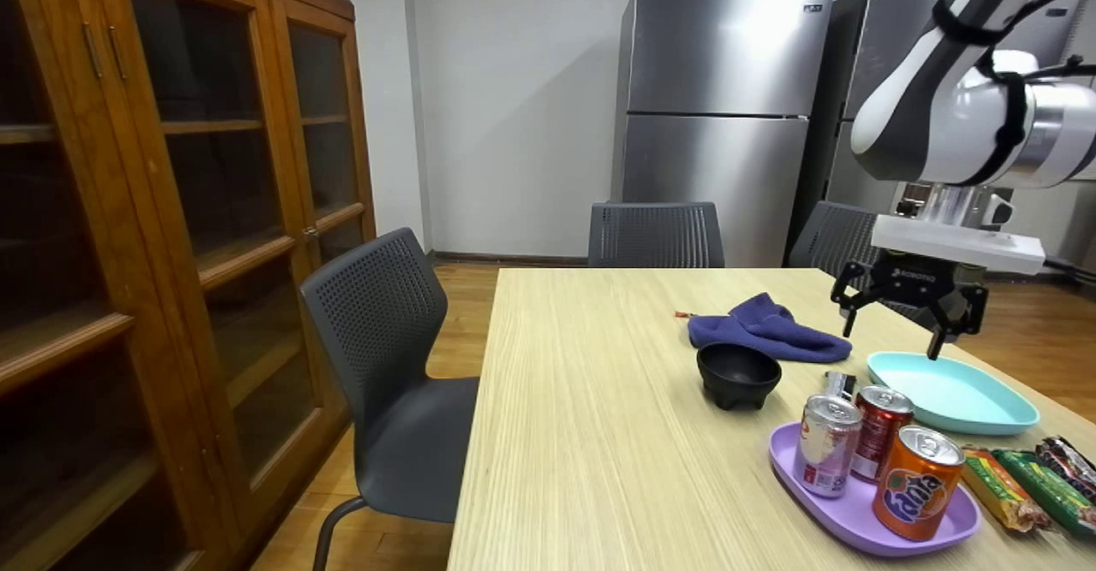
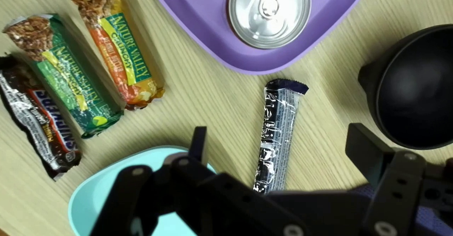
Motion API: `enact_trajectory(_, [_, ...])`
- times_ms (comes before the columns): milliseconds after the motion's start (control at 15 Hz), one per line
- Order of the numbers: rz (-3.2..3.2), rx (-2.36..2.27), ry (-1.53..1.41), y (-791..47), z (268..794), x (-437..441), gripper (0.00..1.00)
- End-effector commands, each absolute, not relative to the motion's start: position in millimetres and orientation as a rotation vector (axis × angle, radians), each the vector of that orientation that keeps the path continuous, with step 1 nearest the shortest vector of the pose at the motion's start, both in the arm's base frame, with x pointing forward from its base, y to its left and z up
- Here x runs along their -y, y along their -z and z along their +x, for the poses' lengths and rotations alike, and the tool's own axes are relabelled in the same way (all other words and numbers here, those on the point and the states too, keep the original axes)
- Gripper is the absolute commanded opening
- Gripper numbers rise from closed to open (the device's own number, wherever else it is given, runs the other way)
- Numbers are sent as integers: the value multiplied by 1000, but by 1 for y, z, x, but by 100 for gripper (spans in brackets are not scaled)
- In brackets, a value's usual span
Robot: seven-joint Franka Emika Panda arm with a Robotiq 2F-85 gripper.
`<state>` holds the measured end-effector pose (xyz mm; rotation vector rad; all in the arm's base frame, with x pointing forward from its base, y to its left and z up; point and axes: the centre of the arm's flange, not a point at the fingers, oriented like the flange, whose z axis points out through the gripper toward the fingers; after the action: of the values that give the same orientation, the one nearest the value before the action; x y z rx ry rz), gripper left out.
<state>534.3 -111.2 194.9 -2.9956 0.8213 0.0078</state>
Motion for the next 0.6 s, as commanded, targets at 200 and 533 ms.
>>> enact_trajectory(200, [-2967,-935,-14,-154,575,102,100])
enact_trajectory(533, [-2941,-996,22,-130,591,100,100])
